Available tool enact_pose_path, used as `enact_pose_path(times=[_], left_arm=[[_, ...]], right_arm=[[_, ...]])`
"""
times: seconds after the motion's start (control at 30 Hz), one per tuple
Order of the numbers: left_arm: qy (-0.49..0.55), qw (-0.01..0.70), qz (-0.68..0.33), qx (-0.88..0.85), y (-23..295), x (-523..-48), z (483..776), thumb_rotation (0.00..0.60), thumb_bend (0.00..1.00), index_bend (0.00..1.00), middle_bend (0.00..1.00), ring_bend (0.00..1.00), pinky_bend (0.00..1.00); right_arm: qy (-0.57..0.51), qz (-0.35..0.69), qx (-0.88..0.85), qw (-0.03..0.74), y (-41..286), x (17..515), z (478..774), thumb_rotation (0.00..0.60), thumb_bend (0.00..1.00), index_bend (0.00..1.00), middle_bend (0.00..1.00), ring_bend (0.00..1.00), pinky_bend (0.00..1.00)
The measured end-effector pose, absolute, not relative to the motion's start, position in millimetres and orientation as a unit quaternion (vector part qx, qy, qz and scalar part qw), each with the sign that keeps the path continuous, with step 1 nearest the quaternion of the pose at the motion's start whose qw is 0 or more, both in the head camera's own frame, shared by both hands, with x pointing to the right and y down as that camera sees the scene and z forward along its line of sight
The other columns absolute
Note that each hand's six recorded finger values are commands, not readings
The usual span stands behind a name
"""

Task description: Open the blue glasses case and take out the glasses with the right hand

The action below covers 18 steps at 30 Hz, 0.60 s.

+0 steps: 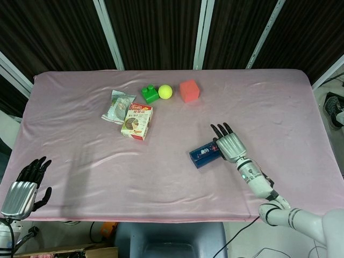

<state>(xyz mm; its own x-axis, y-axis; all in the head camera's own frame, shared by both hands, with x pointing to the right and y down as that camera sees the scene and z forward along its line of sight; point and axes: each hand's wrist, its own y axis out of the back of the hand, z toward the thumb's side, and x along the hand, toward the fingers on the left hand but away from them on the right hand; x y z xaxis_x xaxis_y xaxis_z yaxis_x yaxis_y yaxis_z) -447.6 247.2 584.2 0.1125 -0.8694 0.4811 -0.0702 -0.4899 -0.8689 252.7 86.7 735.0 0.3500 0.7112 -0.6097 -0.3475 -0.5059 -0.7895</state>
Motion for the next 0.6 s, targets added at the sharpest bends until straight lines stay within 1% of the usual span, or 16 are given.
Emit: enact_pose_path(times=[0.23, 0.3, 0.37, 0.4, 0.5, 0.57, 0.6], left_arm=[[0.36, 0.355, -0.562, -0.655, 247, -449, 584, 0.6, 0.43, 0.0, 0.0, 0.0, 0.14], [0.359, 0.355, -0.563, -0.655, 246, -448, 585, 0.6, 0.43, 0.0, 0.0, 0.0, 0.14], [0.357, 0.354, -0.563, -0.656, 247, -448, 585, 0.6, 0.43, 0.0, 0.0, 0.0, 0.14], [0.357, 0.354, -0.563, -0.656, 247, -448, 585, 0.6, 0.43, 0.0, 0.0, 0.0, 0.14], [0.358, 0.355, -0.563, -0.655, 247, -448, 585, 0.6, 0.43, 0.0, 0.0, 0.0, 0.14], [0.359, 0.356, -0.562, -0.654, 247, -448, 584, 0.6, 0.43, 0.0, 0.0, 0.0, 0.14], [0.36, 0.356, -0.562, -0.654, 247, -448, 584, 0.6, 0.43, 0.0, 0.0, 0.0, 0.14]], right_arm=[[-0.157, 0.551, -0.667, 0.476, 71, 236, 735, 0.6, 0.6, 0.64, 0.12, 0.08, 0.0], [-0.164, 0.554, -0.666, 0.472, 65, 233, 737, 0.6, 0.6, 0.62, 0.12, 0.08, 0.0], [-0.171, 0.56, -0.664, 0.466, 59, 231, 741, 0.6, 0.6, 0.54, 0.12, 0.08, 0.0], [-0.175, 0.563, -0.662, 0.463, 56, 230, 743, 0.6, 0.6, 0.48, 0.12, 0.08, 0.0], [-0.186, 0.575, -0.657, 0.451, 46, 229, 750, 0.6, 0.6, 0.25, 0.11, 0.08, 0.0], [-0.194, 0.582, -0.655, 0.441, 41, 227, 755, 0.6, 0.58, 0.17, 0.11, 0.08, 0.0], [-0.197, 0.583, -0.656, 0.437, 40, 226, 757, 0.6, 0.56, 0.14, 0.1, 0.08, 0.0]])
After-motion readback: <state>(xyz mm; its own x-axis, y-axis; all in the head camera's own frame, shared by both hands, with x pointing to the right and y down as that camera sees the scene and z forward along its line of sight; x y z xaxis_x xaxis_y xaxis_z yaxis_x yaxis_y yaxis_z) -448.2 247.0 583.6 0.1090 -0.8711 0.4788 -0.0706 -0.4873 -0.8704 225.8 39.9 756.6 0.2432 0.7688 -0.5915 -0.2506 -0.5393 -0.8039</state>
